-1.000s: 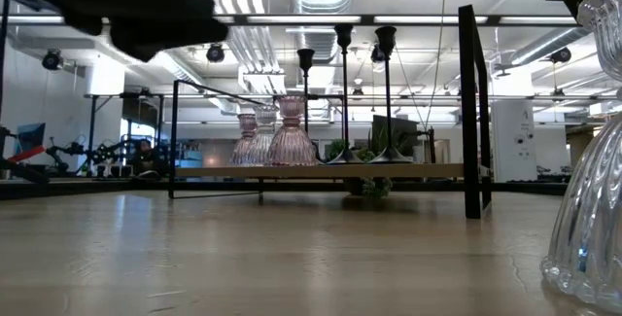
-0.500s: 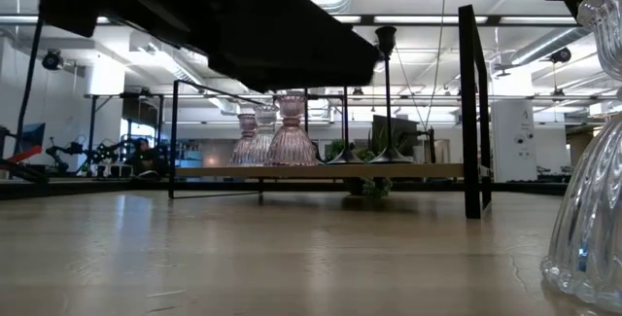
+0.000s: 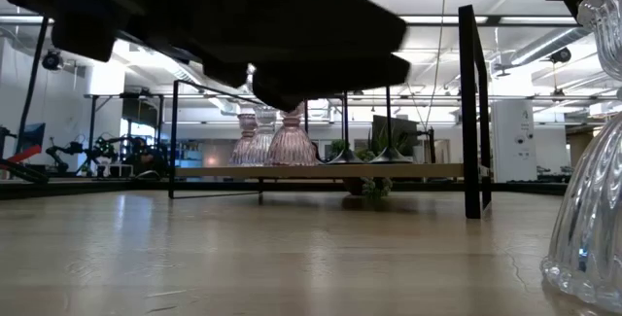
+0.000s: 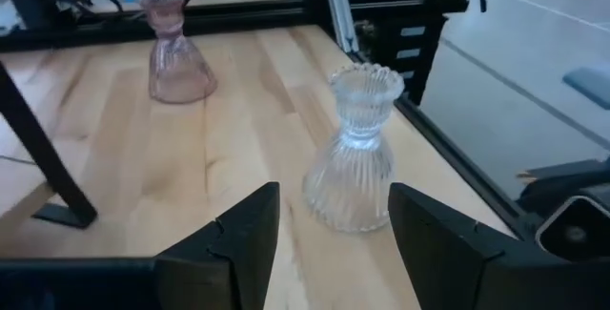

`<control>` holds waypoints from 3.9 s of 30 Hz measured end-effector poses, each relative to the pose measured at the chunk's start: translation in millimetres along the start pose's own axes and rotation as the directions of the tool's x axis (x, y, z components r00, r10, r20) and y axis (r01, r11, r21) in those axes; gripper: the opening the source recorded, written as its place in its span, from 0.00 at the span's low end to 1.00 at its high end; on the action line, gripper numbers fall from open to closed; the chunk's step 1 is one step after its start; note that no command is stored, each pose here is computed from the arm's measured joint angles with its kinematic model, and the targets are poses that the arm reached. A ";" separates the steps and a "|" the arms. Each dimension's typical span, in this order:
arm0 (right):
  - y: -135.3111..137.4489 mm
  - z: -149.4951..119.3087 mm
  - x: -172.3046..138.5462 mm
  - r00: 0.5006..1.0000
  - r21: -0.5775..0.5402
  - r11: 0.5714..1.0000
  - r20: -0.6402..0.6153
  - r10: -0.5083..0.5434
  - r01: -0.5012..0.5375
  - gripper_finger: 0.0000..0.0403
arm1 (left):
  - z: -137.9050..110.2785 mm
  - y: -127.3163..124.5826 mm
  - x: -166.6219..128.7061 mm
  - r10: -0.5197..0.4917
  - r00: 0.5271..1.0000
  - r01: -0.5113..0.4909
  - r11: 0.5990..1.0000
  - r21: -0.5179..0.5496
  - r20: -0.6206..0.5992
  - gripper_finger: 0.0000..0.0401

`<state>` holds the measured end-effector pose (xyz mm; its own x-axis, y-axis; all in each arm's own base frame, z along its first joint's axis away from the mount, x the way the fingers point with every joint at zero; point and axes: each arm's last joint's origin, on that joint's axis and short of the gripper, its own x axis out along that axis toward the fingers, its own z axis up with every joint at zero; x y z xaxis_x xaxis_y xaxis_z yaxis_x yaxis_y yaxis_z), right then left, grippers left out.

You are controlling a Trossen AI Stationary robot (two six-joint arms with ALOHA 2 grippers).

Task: Pick & Place candle stick holders
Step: Put the transparent glass candle holder on the shelf

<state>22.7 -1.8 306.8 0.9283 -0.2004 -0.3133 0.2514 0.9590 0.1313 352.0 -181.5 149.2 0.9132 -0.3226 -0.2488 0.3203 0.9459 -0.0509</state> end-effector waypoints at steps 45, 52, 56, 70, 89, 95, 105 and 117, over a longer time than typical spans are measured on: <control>0.0 0.0 0.0 1.000 0.000 1.000 0.000 0.000 0.000 0.02 | 0.8 -11.8 75.6 -0.141 0.988 0.139 0.990 0.033 0.058 0.68; 0.0 0.0 0.1 1.000 0.000 1.000 0.000 0.000 0.000 0.02 | 0.3 -9.6 79.7 -0.157 0.986 0.156 0.987 0.032 0.059 0.64; 0.0 0.0 0.1 1.000 0.000 1.000 0.000 0.000 0.000 0.02 | 0.8 -8.6 80.0 -0.163 0.985 0.161 0.986 0.032 0.059 0.62; -0.1 0.0 0.1 1.000 0.000 1.000 -0.001 0.000 0.000 0.02 | -2.0 1.2 94.7 -0.181 0.983 0.180 0.983 0.015 0.044 0.62; 0.0 0.0 0.0 1.000 0.000 1.000 0.000 0.000 0.000 0.02 | -7.2 2.7 97.4 -0.166 0.983 0.167 0.986 -0.001 0.075 0.30; 0.0 0.0 0.1 1.000 0.000 1.000 0.000 0.000 0.000 0.02 | -7.1 7.0 97.1 -0.034 0.996 0.040 0.997 -0.063 0.086 0.30; 0.0 0.0 0.1 1.000 0.000 1.000 0.000 0.000 0.000 0.02 | 8.4 13.4 79.7 0.175 0.981 -0.165 0.979 -0.123 0.078 0.30; 0.0 0.0 0.0 1.000 0.000 1.000 0.000 0.000 0.000 0.02 | 23.9 22.2 10.1 0.353 0.935 -0.340 0.921 -0.191 0.039 0.30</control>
<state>22.7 -1.8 306.8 0.9284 -0.2002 -0.3132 0.2511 0.9590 0.1313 374.3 -164.6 168.7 0.9765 0.0315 -0.2130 -0.0639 0.9870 -0.1473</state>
